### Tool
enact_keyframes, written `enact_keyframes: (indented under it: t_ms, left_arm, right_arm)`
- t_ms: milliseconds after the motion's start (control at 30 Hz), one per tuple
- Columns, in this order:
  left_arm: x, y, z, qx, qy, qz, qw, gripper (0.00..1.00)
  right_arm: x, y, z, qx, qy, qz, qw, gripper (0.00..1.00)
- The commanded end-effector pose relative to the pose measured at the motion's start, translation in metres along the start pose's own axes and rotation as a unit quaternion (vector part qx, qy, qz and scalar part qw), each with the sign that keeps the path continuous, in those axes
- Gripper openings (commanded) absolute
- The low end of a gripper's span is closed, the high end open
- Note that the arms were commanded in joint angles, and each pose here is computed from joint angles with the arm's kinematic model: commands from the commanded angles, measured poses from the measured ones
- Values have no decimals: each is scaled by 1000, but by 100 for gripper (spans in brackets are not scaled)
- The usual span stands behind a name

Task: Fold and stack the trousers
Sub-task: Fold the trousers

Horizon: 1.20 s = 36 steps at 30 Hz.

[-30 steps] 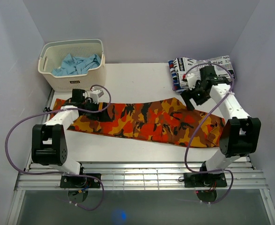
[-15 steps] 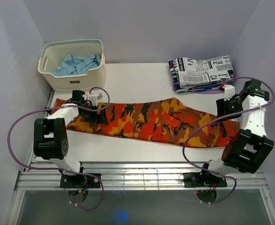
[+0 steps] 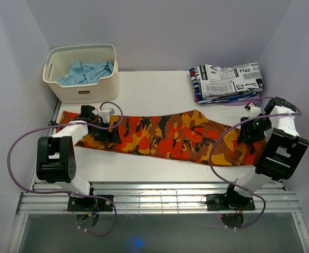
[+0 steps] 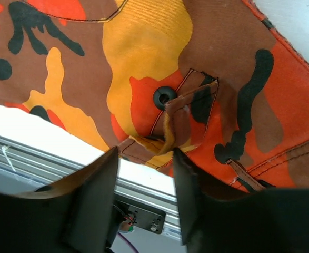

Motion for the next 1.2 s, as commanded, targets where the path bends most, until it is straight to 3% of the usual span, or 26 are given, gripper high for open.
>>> enact_keyframes:
  t_ms: [0,233,433,667,733,800,967,1167]
  left_arm:
    - [-5,-5,-7,-24,14,5,1000,98]
    - [-4,-3,-6,-19,12,6,1000,98]
    - [-4,0,-5,-14,6,13,1000,98]
    - [-2,0,-9,-6,10,11,1000,98]
    - [-2,-1,-10,-5,12,12,1000,98]
    - [-3,-1,-10,-5,13,15,1000,98]
    - [-5,-2,-9,-7,13,20,1000,98]
    - [-6,-4,-6,-9,11,16,1000,98]
  right_arm:
    - [-7,2,-10,-14,23,10,1000,48]
    - [-10,18,-5,-5,19,4,1000,17]
    - [-3,43,7,11,18,-25,999,11]
    - [5,73,24,48,21,-85,995,10]
    - [12,61,18,28,8,-100,995,15]
    - [14,47,10,4,-17,-87,996,23]
    - [15,-10,-16,-62,-51,-30,996,32]
    - [-5,-35,-23,-78,-47,78,993,28]
Point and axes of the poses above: each gripper's point midway between its finger pads, its own y axis out along the fingers, its own x axis along the line the jaws close on, z = x × y, the point moved 5 cm from there along -y, back along the fingers, and after that the axes turned 3 degrees about -y, right-handed, at the moved point
